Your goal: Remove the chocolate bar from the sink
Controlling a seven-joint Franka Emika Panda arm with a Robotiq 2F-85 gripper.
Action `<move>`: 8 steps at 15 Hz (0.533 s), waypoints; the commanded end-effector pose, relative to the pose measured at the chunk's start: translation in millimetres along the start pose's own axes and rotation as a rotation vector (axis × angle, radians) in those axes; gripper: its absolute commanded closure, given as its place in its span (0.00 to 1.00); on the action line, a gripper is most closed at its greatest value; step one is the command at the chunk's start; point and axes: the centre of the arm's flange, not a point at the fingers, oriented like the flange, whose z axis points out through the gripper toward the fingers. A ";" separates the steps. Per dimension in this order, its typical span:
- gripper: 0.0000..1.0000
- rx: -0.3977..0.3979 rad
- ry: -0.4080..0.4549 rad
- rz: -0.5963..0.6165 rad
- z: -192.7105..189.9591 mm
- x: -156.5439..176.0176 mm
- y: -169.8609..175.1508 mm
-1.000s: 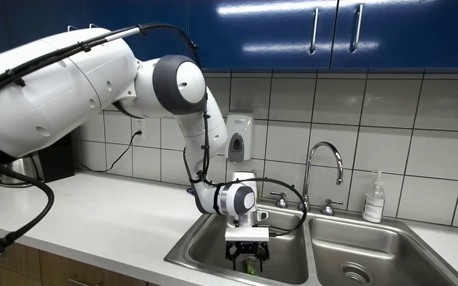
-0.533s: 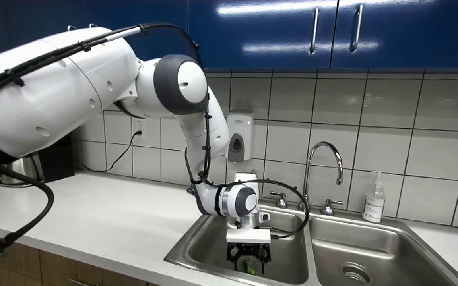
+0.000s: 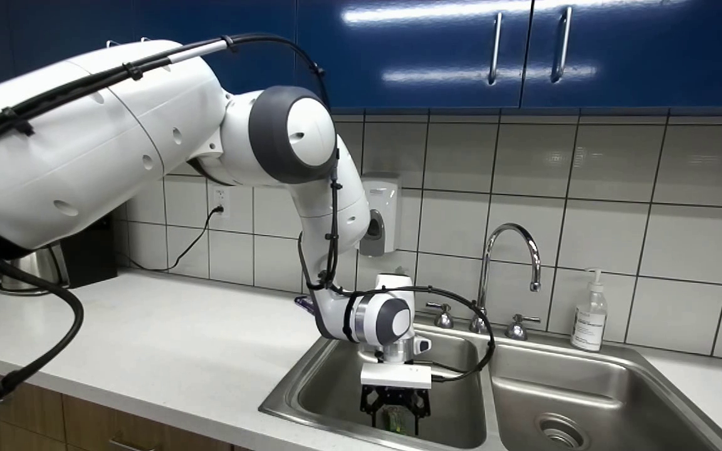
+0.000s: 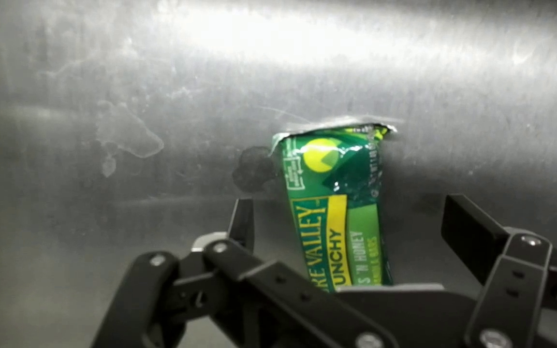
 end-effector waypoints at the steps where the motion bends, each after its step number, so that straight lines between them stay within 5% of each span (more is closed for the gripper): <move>1: 0.00 0.018 0.029 -0.014 -11.3 -1.6 3.4; 5: 0.03 0.019 0.036 -0.013 -12.7 1.9 2.6; 6: 0.26 0.022 0.037 -0.012 -12.9 2.6 2.7; 8: 0.31 0.026 0.039 -0.011 -12.3 3.5 3.0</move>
